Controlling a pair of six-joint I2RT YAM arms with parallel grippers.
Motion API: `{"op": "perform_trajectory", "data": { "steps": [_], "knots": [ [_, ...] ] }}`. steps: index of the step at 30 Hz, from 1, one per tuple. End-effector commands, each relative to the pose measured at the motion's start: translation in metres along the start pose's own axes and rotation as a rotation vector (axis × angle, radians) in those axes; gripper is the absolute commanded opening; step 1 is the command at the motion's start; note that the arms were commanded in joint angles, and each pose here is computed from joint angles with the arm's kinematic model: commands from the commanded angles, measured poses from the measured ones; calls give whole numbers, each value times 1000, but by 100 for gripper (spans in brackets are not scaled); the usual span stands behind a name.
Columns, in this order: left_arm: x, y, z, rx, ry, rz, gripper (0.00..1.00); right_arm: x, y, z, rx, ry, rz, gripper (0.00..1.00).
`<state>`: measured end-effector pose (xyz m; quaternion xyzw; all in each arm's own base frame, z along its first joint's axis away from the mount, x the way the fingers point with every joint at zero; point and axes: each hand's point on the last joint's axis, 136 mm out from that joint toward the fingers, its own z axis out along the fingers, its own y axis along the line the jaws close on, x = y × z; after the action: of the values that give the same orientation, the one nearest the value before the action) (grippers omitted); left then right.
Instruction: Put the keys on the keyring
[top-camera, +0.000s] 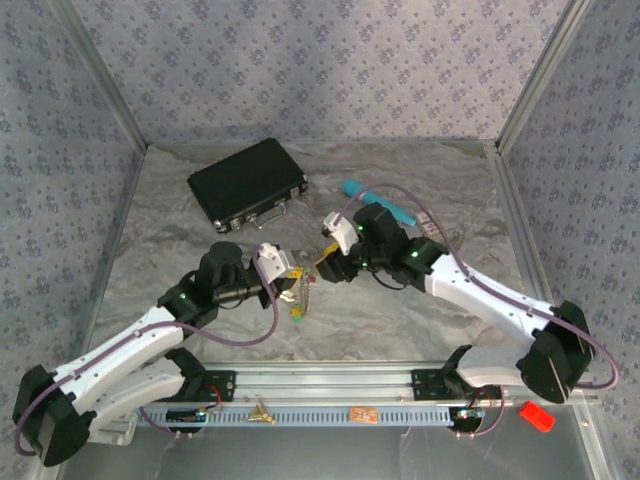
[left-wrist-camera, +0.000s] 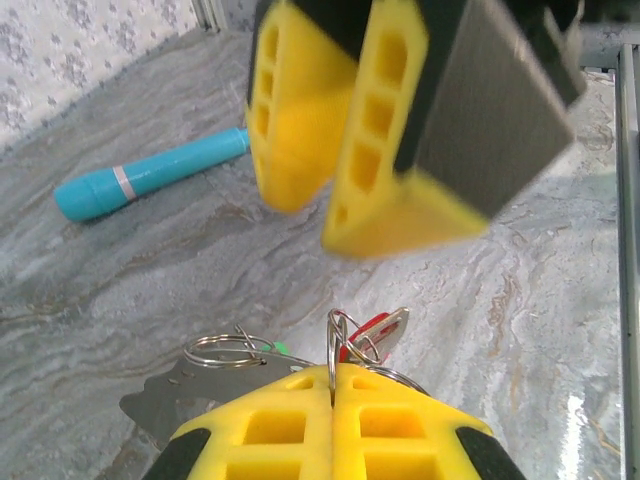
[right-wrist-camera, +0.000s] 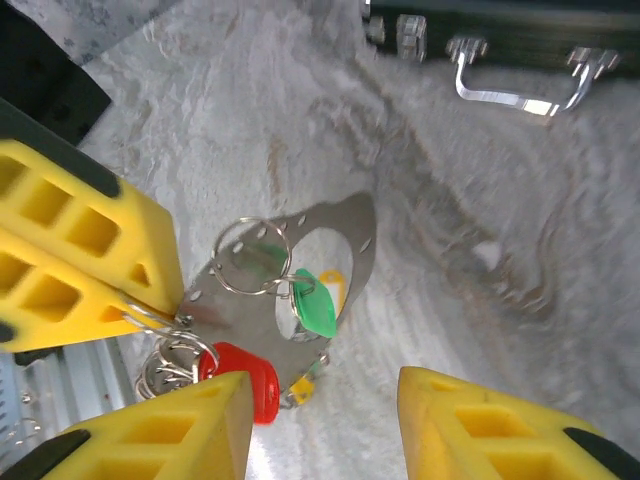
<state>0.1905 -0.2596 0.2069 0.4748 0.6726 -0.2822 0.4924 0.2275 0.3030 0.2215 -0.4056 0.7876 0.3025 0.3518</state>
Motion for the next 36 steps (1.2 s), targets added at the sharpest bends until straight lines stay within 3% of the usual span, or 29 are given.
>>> {"op": "perform_trajectory", "data": {
  "steps": [1, 3, 6, 11, 28, 36],
  "knots": [
    [-35, -8, -5, 29, -174, 115, 0, -17, 16, -26, -35, -118, -239, 43],
    [-38, -10, -5, 40, -205, 139, 0, -10, 36, -32, -98, -173, -444, 43],
    [-38, -15, -6, 64, -221, 169, 0, -3, 49, -33, -102, -215, -618, 42],
    [-36, -24, -6, 107, -237, 192, 0, -1, 58, -26, -179, -186, -602, 35],
    [-35, -32, -9, 148, -242, 210, 0, 7, 60, -3, -246, -156, -549, 25],
    [-34, -35, -10, 165, -251, 211, 0, 3, 64, -1, -267, -170, -555, 16]
  ]
}}
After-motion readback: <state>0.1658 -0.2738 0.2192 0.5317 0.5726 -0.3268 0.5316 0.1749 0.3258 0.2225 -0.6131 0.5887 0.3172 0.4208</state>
